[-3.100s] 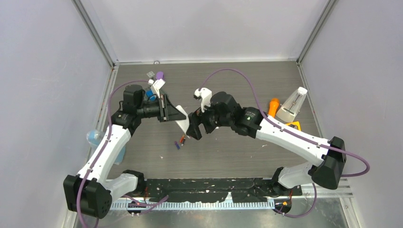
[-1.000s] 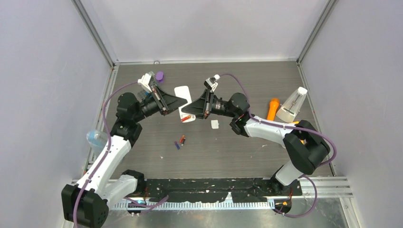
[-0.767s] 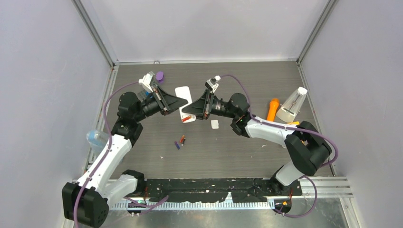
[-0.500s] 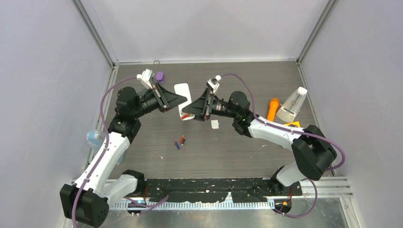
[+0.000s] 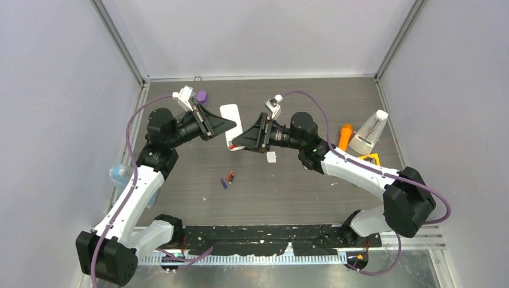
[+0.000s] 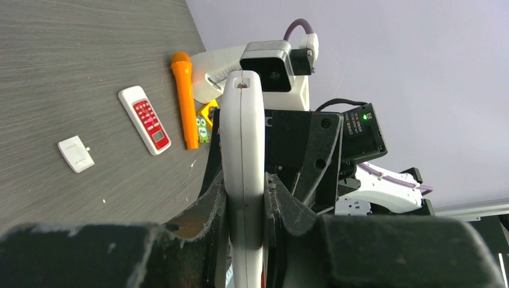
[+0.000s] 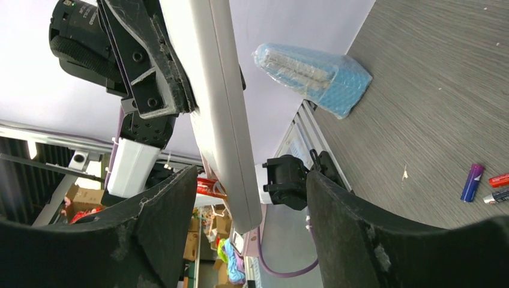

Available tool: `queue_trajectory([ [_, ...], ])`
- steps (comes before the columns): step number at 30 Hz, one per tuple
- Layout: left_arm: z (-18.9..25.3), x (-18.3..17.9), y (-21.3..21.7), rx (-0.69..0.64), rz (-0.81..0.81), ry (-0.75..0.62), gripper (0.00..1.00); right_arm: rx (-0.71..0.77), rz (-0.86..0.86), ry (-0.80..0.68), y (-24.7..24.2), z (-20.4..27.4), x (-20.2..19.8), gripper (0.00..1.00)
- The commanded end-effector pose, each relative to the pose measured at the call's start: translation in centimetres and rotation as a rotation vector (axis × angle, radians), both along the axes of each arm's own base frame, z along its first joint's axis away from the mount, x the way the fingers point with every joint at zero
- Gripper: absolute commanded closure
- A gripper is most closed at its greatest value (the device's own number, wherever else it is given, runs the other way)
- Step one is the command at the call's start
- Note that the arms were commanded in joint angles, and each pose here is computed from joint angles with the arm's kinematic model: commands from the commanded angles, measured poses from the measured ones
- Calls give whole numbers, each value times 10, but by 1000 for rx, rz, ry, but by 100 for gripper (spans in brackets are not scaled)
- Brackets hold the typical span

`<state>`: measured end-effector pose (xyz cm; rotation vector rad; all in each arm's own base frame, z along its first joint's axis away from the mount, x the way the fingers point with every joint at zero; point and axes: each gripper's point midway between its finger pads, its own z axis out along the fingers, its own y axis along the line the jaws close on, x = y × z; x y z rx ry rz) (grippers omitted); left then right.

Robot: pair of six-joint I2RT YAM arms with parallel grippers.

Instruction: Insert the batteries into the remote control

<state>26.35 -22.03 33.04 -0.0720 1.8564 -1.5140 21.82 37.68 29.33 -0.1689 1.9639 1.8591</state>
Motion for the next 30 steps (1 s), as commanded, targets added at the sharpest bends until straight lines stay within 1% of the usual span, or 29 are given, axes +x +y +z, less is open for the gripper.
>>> queue_trajectory([
  [1, 24, 1, -1, -19, 2, -78, 100, 13, -57, -26, -6, 14, 2, 29],
  [8, 21, 2, 0, -22, 13, -74, 100, -12, -101, 47, -8, 3, 7, 37],
  [14, 17, 7, 1, -12, 28, -64, 100, -34, -134, 75, -13, -1, 8, 42],
  [18, 12, 8, 1, -4, 31, -48, 100, -38, -154, 82, -16, 4, 9, 43],
  [20, 11, 8, 0, -3, 27, -43, 100, -42, -160, 78, -17, 5, 10, 42],
  [22, 10, 8, -1, -2, 23, -41, 100, -48, -166, 70, -17, 6, 11, 36],
  [24, 9, 8, -1, 2, 23, -35, 100, -45, -169, 60, -18, 10, 13, 28],
  [25, 7, 8, -1, 7, 25, -30, 100, -37, -169, 49, -18, 14, 13, 21],
  [26, 4, 9, 0, 11, 28, -21, 100, -30, -167, 42, -18, 16, 13, 18],
  [27, 3, 9, -1, 16, 28, -13, 100, -16, -168, 27, -18, 22, 12, 12],
  [28, 1, 9, -1, 20, 29, -5, 100, -10, -166, 21, -18, 23, 12, 8],
  [29, -1, 10, 0, 25, 31, 6, 100, 1, -162, 7, -18, 27, 12, 3],
  [30, -3, 10, -1, 29, 30, 19, 100, 4, -155, 3, -17, 28, 11, 2],
])
